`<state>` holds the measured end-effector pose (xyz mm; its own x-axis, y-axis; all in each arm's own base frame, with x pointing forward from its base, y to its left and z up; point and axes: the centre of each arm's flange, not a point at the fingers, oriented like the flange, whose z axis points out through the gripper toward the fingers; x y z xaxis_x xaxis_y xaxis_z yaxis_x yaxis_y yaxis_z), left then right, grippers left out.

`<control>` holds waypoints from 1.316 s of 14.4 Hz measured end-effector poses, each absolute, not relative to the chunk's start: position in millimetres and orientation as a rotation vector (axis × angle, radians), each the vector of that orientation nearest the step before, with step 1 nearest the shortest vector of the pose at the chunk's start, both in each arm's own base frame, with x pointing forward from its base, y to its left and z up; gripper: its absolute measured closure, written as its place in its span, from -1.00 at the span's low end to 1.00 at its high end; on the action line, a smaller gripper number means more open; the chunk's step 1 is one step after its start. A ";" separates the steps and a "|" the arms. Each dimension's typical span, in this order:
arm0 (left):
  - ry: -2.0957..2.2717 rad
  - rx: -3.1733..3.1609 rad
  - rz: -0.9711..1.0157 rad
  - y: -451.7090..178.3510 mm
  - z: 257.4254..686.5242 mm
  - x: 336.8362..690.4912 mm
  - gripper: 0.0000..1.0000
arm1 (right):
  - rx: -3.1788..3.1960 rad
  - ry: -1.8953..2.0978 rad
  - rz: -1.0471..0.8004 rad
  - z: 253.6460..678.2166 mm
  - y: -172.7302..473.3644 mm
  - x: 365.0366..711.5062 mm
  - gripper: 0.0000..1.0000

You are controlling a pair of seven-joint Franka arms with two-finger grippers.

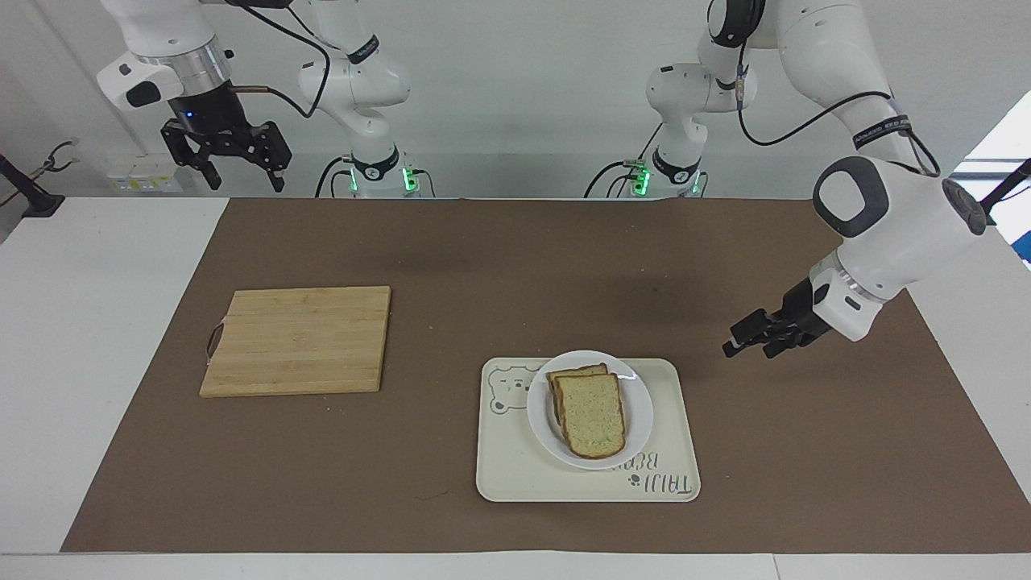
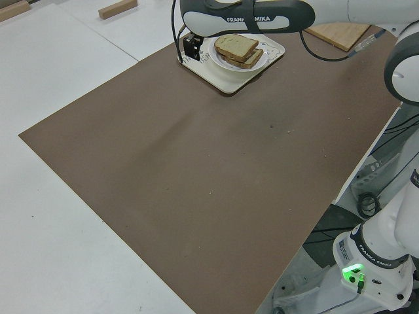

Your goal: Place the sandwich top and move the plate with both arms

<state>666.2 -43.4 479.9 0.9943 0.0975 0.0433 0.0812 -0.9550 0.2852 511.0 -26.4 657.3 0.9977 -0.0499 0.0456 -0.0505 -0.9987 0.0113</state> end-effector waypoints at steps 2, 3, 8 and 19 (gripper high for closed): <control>0.106 2.949 0.152 -24.9 509.5 657.8 -1.00 | 3.127 -0.079 0.071 657.3 -26.4 511.0 -1.00; 0.096 2.987 0.174 -18.5 522.1 653.1 -1.00 | 3.127 -0.079 0.071 657.3 -26.4 511.0 -1.00; 0.048 3.088 0.173 -9.3 576.8 619.7 -1.00 | 3.127 -0.079 0.071 657.3 -26.4 511.0 -1.00; -0.005 3.105 0.036 -19.7 643.3 551.7 -1.00 | 3.127 -0.079 0.071 657.3 -26.4 511.0 -1.00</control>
